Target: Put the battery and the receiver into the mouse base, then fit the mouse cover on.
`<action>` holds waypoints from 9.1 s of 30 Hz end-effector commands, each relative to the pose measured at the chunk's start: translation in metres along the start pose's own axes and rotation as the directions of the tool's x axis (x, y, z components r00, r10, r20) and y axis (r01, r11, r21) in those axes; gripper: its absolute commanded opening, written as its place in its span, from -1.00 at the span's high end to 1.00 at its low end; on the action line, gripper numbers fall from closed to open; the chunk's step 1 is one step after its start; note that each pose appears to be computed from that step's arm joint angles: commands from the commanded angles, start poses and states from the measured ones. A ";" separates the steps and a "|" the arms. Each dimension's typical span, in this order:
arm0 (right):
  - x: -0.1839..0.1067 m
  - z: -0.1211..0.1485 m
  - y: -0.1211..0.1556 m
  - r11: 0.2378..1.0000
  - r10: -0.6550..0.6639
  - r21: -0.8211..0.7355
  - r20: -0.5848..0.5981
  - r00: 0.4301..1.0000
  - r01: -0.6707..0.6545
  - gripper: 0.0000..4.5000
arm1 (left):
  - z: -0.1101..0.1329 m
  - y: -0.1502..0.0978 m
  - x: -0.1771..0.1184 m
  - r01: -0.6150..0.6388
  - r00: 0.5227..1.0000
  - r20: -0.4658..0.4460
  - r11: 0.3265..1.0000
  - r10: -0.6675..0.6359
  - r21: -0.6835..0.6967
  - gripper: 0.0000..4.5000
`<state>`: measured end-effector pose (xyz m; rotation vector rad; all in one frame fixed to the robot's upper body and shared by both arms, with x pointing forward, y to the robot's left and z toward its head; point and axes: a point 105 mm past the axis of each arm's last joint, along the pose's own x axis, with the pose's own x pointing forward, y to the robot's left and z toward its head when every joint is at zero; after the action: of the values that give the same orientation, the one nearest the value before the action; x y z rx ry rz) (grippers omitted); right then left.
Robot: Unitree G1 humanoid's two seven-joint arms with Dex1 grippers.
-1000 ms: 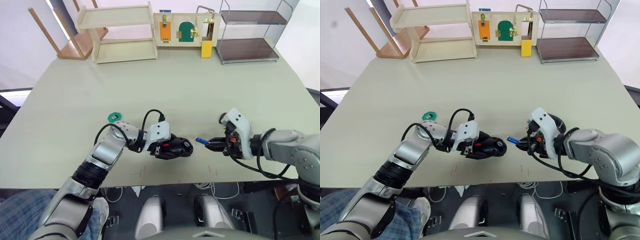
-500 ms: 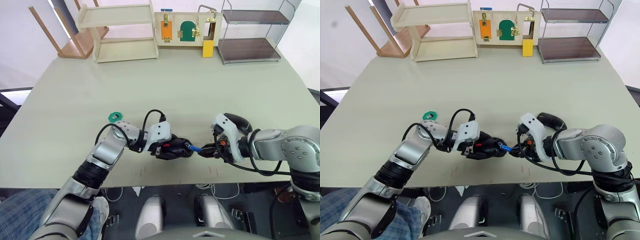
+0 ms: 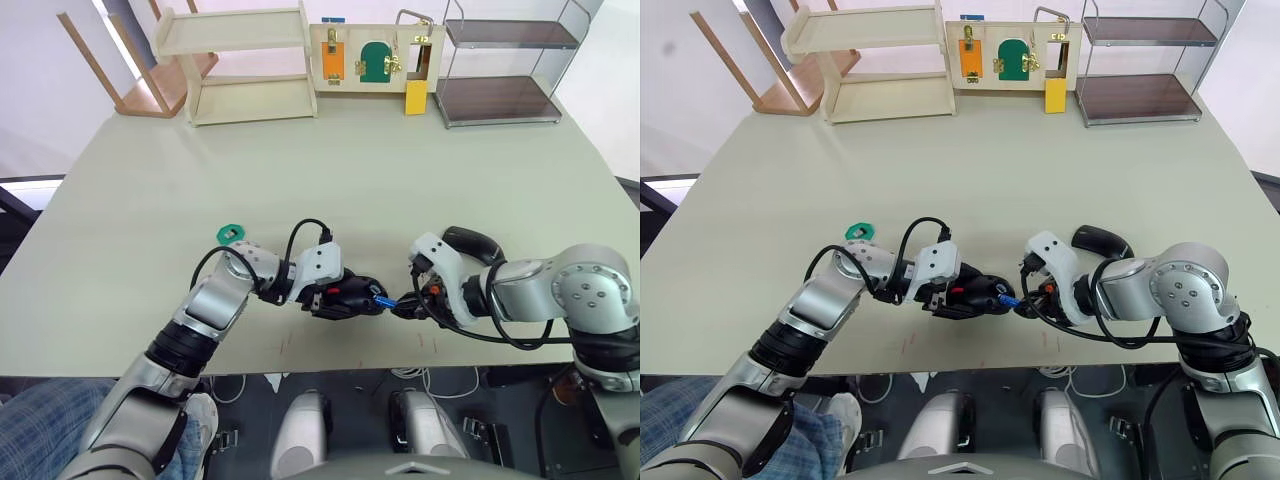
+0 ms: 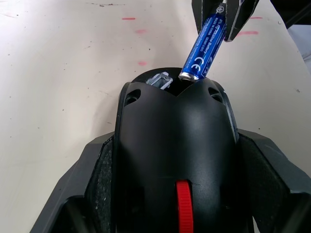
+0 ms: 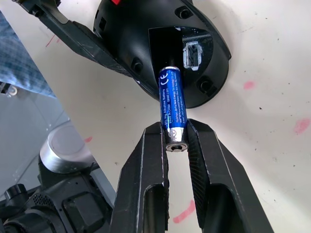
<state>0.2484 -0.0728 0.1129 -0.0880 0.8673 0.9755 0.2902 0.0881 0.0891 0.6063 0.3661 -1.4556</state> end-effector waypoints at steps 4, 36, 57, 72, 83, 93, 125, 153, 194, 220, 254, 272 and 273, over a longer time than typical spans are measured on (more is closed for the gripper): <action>0.007 0.004 0.008 0.999 0.033 -0.003 -0.030 0.999 -0.034 0.98 | -0.005 -0.007 0.006 0.029 0.999 -0.028 1.000 -0.029 -0.010 -0.31; 0.014 0.020 0.015 0.999 0.037 -0.007 -0.023 0.999 -0.038 -0.80 | -0.005 -0.009 0.011 0.025 1.000 -0.015 0.999 -0.025 -0.022 -0.31; -0.017 0.027 0.002 0.959 0.041 -0.283 0.252 0.967 0.033 -0.55 | -0.006 -0.008 0.011 0.023 1.000 -0.018 1.000 -0.024 -0.021 -0.31; -0.003 0.002 0.007 0.891 0.261 -0.451 0.424 0.867 -0.048 0.96 | -0.005 -0.010 0.012 0.024 1.000 -0.017 1.000 -0.024 -0.019 -0.31; 0.011 0.002 -0.003 0.908 0.252 -0.418 0.479 0.841 -0.034 0.96 | -0.005 -0.010 0.011 0.026 0.999 -0.020 1.000 -0.026 -0.015 -0.31; 0.021 -0.007 -0.010 0.925 0.228 -0.377 0.473 0.851 -0.038 0.96 | -0.004 -0.007 0.010 0.020 1.000 -0.023 1.000 -0.021 -0.016 -0.31; 0.049 -0.026 -0.021 0.938 0.227 -0.339 0.446 0.866 -0.071 0.96 | -0.004 -0.011 0.009 0.020 1.000 -0.008 0.998 -0.021 -0.067 -0.31; 0.055 -0.031 -0.030 0.932 0.199 -0.360 0.427 0.882 -0.036 0.96 | -0.008 -0.014 0.010 0.035 0.999 -0.023 0.997 -0.037 -0.066 -0.31; -0.061 -0.053 -0.056 0.901 0.242 -0.428 0.635 0.734 0.073 -0.99 | -0.007 -0.002 0.019 0.007 1.000 -0.010 0.998 -0.007 -0.056 -0.31; -0.058 -0.065 -0.049 0.875 0.300 -0.477 0.673 0.676 0.086 -1.00 | 0.024 0.006 0.002 -0.017 0.989 0.142 0.996 0.029 -0.087 -0.97; -0.050 -0.051 -0.047 0.883 0.302 -0.454 0.745 0.594 0.121 -1.00 | -0.063 0.053 -0.178 -0.668 0.627 0.164 0.634 0.761 -0.389 -0.97; -0.052 -0.047 -0.050 0.882 0.282 -0.448 0.753 0.594 0.149 -1.00 | -0.095 0.079 -0.204 -0.680 0.655 0.079 0.632 0.752 -0.371 -0.75; -0.052 -0.048 -0.050 0.882 0.281 -0.447 0.753 0.595 0.150 -1.00 | -0.096 0.079 -0.203 -0.677 0.664 0.075 0.641 0.744 -0.363 -0.65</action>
<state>0.2432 -0.1559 0.0921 0.0113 -0.2061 1.1441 0.3610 0.3046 0.1340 0.2299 0.1526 -0.6493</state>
